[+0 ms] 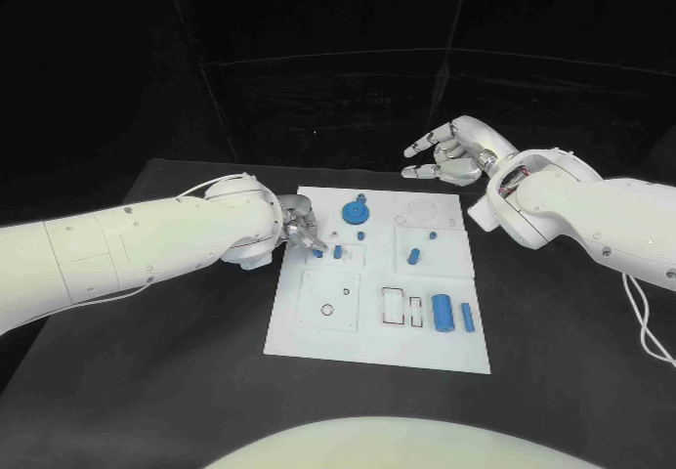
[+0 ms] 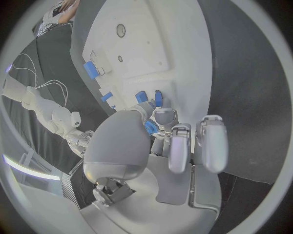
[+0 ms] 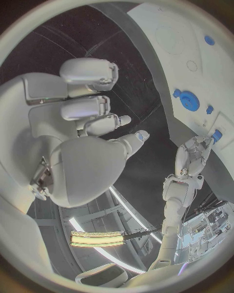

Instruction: Assemble the parts on the task board

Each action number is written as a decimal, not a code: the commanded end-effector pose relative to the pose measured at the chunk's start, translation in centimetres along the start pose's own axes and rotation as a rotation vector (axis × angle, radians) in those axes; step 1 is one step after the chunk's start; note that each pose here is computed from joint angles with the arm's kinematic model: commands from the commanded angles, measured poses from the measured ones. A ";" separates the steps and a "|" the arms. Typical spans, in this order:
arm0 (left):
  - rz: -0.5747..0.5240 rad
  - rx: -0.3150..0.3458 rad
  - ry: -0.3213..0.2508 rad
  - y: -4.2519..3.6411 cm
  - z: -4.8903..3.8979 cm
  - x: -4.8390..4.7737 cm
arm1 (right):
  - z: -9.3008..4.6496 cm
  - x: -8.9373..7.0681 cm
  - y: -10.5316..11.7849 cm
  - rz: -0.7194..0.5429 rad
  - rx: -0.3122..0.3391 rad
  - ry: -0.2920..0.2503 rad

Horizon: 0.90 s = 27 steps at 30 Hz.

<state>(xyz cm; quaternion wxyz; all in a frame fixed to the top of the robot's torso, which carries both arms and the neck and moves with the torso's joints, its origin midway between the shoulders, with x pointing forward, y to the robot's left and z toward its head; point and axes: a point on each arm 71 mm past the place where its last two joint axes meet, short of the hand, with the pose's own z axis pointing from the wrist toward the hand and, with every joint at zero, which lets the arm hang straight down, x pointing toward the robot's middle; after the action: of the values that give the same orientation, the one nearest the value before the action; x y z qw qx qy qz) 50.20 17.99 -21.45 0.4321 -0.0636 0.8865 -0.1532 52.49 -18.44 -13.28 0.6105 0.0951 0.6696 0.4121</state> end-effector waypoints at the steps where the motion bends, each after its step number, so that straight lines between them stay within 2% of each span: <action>1: 0.020 -0.006 0.028 -0.07 0.15 0.41 | 0.0 0.0 0.2 0.002 -0.010 0.003; 27: 0.028 -0.012 0.039 -0.10 0.49 0.43 | 0.0 0.0 0.2 0.002 -0.010 0.002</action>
<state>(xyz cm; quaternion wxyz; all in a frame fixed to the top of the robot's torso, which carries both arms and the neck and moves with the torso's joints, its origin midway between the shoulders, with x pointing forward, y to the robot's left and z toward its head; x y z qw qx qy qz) 50.55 17.91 -21.73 0.4259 -0.0577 0.8912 -0.1453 52.47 -18.44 -13.28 0.6104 0.0950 0.6696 0.4123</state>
